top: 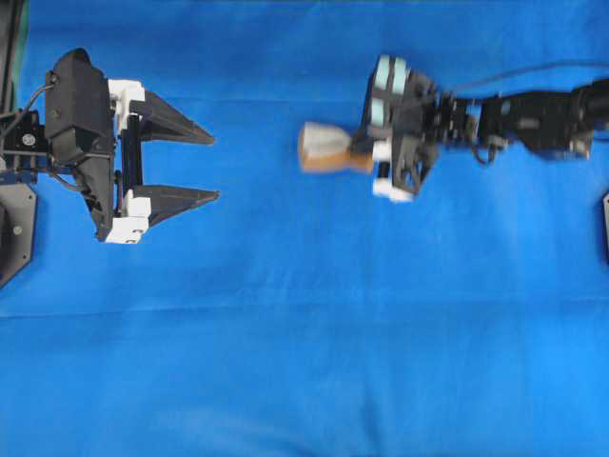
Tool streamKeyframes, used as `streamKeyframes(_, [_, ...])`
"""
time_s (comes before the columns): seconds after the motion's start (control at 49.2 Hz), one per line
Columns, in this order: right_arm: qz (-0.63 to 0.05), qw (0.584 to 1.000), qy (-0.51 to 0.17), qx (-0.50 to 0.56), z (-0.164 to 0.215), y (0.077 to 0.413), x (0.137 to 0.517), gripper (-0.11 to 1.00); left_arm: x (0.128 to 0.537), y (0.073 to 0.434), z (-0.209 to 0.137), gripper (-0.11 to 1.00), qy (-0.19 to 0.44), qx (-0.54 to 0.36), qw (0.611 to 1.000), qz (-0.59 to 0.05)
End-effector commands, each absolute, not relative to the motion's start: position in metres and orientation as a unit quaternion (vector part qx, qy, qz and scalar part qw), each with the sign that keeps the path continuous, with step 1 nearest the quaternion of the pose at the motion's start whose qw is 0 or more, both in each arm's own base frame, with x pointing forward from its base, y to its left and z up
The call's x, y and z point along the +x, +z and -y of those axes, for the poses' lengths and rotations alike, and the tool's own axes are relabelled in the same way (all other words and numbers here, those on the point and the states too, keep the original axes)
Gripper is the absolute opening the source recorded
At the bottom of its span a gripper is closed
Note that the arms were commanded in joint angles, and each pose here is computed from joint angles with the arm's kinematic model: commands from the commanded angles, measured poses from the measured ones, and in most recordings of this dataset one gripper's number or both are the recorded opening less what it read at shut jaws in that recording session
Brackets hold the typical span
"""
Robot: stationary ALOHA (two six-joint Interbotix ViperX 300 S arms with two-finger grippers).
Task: Hand over the sponge with the left arm and wipe it with the right arm.
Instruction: 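Move the held sponge down and left across the table with right gripper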
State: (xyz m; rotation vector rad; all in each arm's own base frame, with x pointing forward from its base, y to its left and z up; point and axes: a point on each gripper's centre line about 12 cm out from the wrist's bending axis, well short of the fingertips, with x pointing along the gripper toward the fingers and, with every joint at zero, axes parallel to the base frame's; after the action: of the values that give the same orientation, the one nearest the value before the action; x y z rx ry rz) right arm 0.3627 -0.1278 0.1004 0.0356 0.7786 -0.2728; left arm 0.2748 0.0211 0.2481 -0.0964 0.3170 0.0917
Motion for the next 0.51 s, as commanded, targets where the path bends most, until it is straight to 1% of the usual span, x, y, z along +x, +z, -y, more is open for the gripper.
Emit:
streamKeyframes(0.0, [-0.359,0.919,-0.161,0.015,0.155,0.115,0.362,0.1,0.277,0.254,-0.02,0.82,0.044,-0.047,0.987,-0.146])
streamKeyframes(0.122, [-0.358,0.919,-0.164,0.012,0.159,0.116,0.361,0.1,0.277,0.254,-0.02,0.82,0.044,-0.047,0.987,-0.146])
streamKeyframes(0.244, [-0.359,0.92,-0.156,0.013,0.151,0.115,0.363,0.1,0.277,0.255,-0.02,0.82,0.044,-0.047,0.987,-0.146])
streamKeyframes(0.386, [-0.365,0.922,-0.129,0.012,0.126,0.111,0.369,0.1,0.277,0.254,-0.02,0.82,0.044,-0.047,0.987,-0.147])
streamKeyframes(0.488, [-0.372,0.923,-0.098,0.012,0.095,0.108,0.374,0.1,0.277,0.254,-0.02,0.82,0.044,-0.047,0.987,-0.146])
